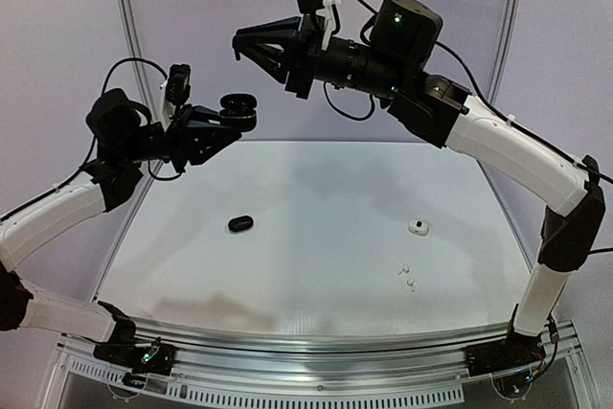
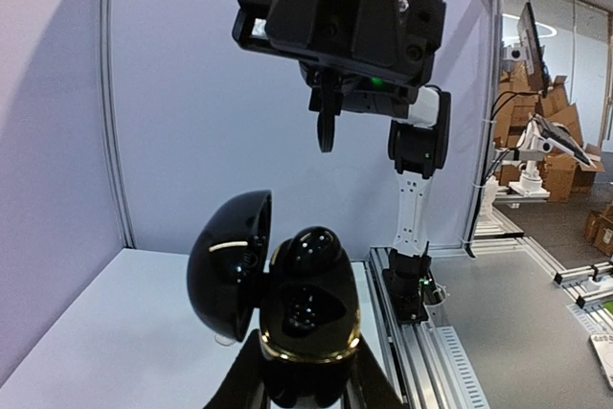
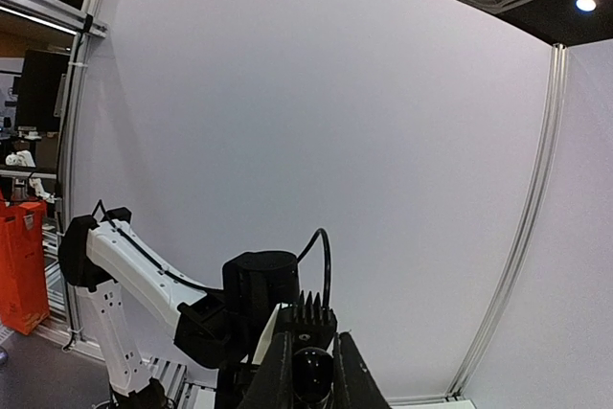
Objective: Insert the wireless bluetooth earbuds into the charging case
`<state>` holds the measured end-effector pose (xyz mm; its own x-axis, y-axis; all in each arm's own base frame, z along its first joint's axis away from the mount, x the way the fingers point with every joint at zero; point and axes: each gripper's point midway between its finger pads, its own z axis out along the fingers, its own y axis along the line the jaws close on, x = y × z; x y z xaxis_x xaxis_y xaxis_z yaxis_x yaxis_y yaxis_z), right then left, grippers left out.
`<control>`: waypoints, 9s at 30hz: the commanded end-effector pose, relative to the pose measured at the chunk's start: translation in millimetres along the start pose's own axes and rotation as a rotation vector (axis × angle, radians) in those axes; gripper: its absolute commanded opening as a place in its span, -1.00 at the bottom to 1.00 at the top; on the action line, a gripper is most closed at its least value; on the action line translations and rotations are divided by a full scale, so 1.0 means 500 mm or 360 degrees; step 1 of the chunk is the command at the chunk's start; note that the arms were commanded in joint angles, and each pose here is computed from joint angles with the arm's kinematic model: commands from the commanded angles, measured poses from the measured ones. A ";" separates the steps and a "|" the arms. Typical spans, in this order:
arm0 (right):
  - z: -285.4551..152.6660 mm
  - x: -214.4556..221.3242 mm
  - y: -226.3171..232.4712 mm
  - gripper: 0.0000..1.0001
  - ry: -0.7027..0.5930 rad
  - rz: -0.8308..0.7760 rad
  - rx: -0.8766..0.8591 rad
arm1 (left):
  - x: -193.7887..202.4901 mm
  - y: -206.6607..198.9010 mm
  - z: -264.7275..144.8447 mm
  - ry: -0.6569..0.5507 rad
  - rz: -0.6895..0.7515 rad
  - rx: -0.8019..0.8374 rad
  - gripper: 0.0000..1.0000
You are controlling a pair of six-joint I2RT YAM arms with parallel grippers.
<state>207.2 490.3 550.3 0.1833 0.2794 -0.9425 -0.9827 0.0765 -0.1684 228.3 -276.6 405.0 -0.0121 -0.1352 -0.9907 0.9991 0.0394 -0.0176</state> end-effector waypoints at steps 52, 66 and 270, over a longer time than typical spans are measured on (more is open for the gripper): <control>-0.065 0.077 -0.101 -0.99 0.0170 -0.0095 -0.0120 | 0.002 0.150 0.125 0.0074 0.0158 0.0424 -1.00; -0.073 0.101 -0.112 -1.00 0.0172 -0.0087 -0.0029 | 0.016 0.137 0.131 0.0071 0.0197 0.0409 -1.00; -0.808 0.568 -0.380 0.39 0.1421 0.1278 0.2469 | 0.445 0.339 -0.264 0.0756 -0.1463 -0.0836 -1.00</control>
<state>454.1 207.9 263.2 -0.6333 0.1139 -0.7655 -0.0369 0.9835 0.1768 396.2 -184.0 183.9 -0.5457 0.2501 -0.7998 0.7514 0.5685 -0.3349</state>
